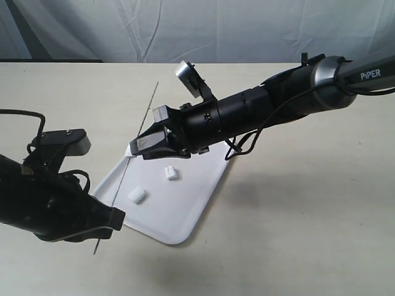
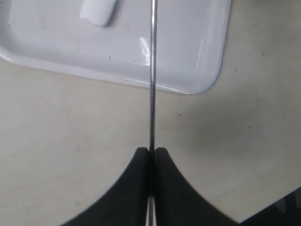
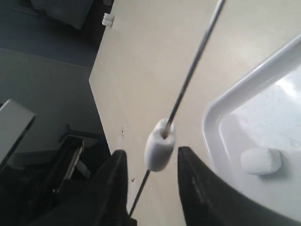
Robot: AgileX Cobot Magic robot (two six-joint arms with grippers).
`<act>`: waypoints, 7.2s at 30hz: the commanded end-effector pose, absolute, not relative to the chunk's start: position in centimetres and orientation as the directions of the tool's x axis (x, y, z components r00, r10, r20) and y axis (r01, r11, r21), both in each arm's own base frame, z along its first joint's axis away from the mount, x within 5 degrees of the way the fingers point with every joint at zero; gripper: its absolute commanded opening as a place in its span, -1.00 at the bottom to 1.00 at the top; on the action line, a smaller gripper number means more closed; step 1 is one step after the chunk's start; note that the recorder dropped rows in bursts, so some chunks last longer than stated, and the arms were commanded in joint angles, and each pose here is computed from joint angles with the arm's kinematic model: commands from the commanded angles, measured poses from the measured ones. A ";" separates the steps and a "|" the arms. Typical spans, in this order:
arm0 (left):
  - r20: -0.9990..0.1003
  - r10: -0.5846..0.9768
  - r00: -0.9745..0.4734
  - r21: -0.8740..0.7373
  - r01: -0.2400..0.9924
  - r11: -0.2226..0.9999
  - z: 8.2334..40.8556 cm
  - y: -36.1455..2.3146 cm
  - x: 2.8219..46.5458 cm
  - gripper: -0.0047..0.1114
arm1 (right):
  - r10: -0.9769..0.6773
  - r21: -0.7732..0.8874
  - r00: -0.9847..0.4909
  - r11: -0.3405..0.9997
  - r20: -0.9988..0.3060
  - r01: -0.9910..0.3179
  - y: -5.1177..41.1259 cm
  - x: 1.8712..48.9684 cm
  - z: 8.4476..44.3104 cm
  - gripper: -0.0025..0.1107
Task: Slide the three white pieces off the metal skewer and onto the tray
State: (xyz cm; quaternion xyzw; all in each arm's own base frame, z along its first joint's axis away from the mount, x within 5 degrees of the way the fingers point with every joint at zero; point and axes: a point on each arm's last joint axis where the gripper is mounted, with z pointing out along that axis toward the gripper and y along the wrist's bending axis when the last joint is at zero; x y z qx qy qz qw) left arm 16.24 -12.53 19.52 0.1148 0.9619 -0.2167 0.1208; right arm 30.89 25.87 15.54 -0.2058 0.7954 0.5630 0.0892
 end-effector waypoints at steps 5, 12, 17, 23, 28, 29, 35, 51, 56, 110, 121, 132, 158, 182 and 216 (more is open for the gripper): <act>-0.293 0.145 -0.945 -0.444 0.268 0.855 19.9 -13.1 16.3 -0.92 | -0.194 0.868 -0.905 0.265 -0.379 -0.420 25.9 31.1 15.8 -0.34; -0.311 0.142 -0.940 -0.446 0.277 0.851 20.0 -13.1 16.5 -0.92 | -0.181 0.873 -0.910 0.264 -0.374 -0.411 25.9 31.1 15.9 -0.34; -0.325 0.142 -0.935 -0.438 0.282 0.854 20.0 -13.1 16.6 -0.92 | -0.178 0.874 -0.911 0.264 -0.371 -0.408 25.9 31.2 15.9 -0.60; -0.330 0.139 -0.934 -0.437 0.282 0.854 20.0 -13.1 16.6 -0.92 | -0.175 0.875 -0.912 0.263 -0.370 -0.406 25.9 31.2 15.9 -0.67; -0.324 0.155 -0.933 -0.430 0.291 0.855 19.9 -13.0 16.5 -0.92 | -0.097 0.900 -0.932 0.239 -0.350 -0.363 26.1 31.7 16.4 -0.67; -0.310 0.163 -0.937 -0.432 0.292 0.853 19.9 -13.0 16.4 -0.92 | -0.094 0.899 -0.930 0.238 -0.356 -0.368 26.0 31.8 16.5 -0.67; -0.203 0.224 -0.953 -0.452 0.295 0.842 19.6 -13.0 15.2 -0.92 | -0.055 0.866 -0.900 0.254 -0.432 -0.431 26.6 33.5 18.2 -0.67; -0.112 0.356 -0.928 -0.306 0.373 0.876 17.7 -11.1 13.8 -0.92 | -0.322 0.625 -0.828 0.546 -0.458 -0.558 22.0 36.0 18.4 -0.67; -0.140 0.375 -0.916 -0.226 0.398 0.889 18.9 -11.0 15.1 -0.92 | -0.482 0.489 -0.832 0.676 -0.274 -0.552 22.1 34.8 14.9 -0.67; 0.266 0.554 -0.789 0.101 0.595 0.797 17.9 -13.5 25.4 -0.49 | -0.575 0.290 -0.629 0.575 -0.523 -0.765 20.9 29.3 29.5 -0.29; -0.307 0.481 -0.822 0.135 0.462 0.876 30.1 -11.2 21.6 -0.49 | -0.602 0.176 -0.562 0.577 -0.567 -0.797 17.9 25.2 35.2 -0.29; -0.940 0.138 -0.313 -0.024 0.463 0.886 38.7 -4.7 8.7 -0.49 | -0.311 -0.049 -0.223 0.674 -0.924 -0.737 9.1 11.2 38.7 -0.29; -0.956 0.018 -0.294 -0.130 0.475 0.870 37.7 -1.1 1.8 -0.49 | -0.247 -0.101 -0.096 0.677 -0.964 -0.730 4.0 1.5 35.5 -0.29; -0.994 -0.031 -0.101 -0.033 0.020 0.999 36.0 0.4 2.3 -0.92 | 0.029 0.029 -0.092 1.000 -0.995 0.006 0.1 6.0 23.3 -0.29; -0.978 -0.030 -0.206 -0.009 -0.104 0.995 18.6 0.5 5.4 -0.92 | -0.003 -0.017 -0.269 0.999 -0.963 0.049 -0.3 5.3 18.1 -0.29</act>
